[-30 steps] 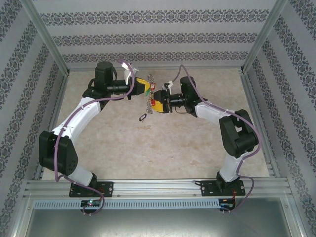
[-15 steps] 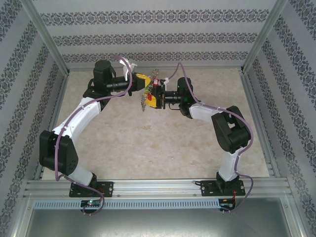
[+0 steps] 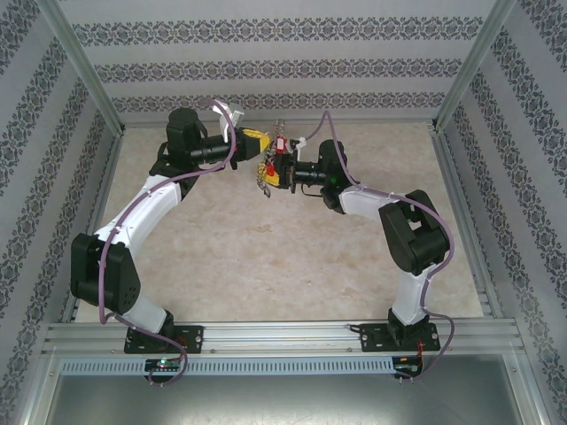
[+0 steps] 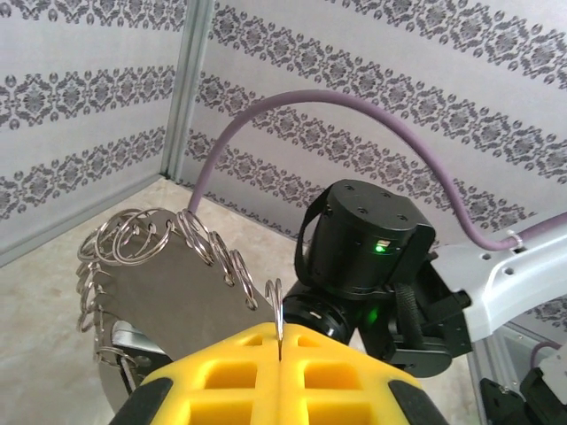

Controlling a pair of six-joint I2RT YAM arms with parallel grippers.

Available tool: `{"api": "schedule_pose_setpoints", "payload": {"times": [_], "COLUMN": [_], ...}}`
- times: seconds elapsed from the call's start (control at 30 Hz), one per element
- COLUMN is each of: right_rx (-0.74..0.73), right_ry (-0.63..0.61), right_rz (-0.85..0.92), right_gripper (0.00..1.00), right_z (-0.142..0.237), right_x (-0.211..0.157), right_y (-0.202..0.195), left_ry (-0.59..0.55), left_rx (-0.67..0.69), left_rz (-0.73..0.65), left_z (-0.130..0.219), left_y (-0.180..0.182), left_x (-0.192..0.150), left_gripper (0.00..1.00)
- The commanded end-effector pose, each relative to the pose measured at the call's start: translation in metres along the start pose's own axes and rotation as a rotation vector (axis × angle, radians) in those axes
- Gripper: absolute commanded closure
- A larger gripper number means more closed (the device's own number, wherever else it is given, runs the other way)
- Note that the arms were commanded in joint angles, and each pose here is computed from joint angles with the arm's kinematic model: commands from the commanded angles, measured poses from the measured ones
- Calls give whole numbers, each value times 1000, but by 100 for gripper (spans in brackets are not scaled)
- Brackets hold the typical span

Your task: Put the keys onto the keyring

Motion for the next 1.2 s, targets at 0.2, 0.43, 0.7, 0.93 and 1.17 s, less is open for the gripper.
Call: {"api": "schedule_pose_setpoints", "payload": {"times": [0.2, 0.43, 0.7, 0.93, 1.17], "right_rx": [-132, -270, -635, -872, -1285], "right_ry": [-107, -163, -183, -232, -165], "right_rz": [25, -9, 64, 161, 348], "right_gripper": [79, 84, 81, 85, 84], "right_z": [32, 54, 75, 99, 141], "right_x": [5, 3, -7, -5, -6], "right_y": [-26, -63, -97, -99, -85], "left_ry": [42, 112, 82, 78, 80], "left_rx": [68, 74, 94, 167, 250], "left_rz": [-38, -13, -53, -30, 9], "left_z": [10, 14, 19, 25, 33], "left_y": [5, 11, 10, 26, 40], "left_x": [-9, -35, -26, -25, -26], "left_gripper": [87, 68, 65, 65, 66]}}
Point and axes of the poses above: each hand's point on the last joint's axis, 136 mm out from that joint toward the fingers, its own z axis back along the fingers, its own y axis along the line the jaws close on, x = y × z, the point moved 1 cm from there along z, back along the fingers, and after that the axes turned 1 degree about -z, right-handed, at the moved point
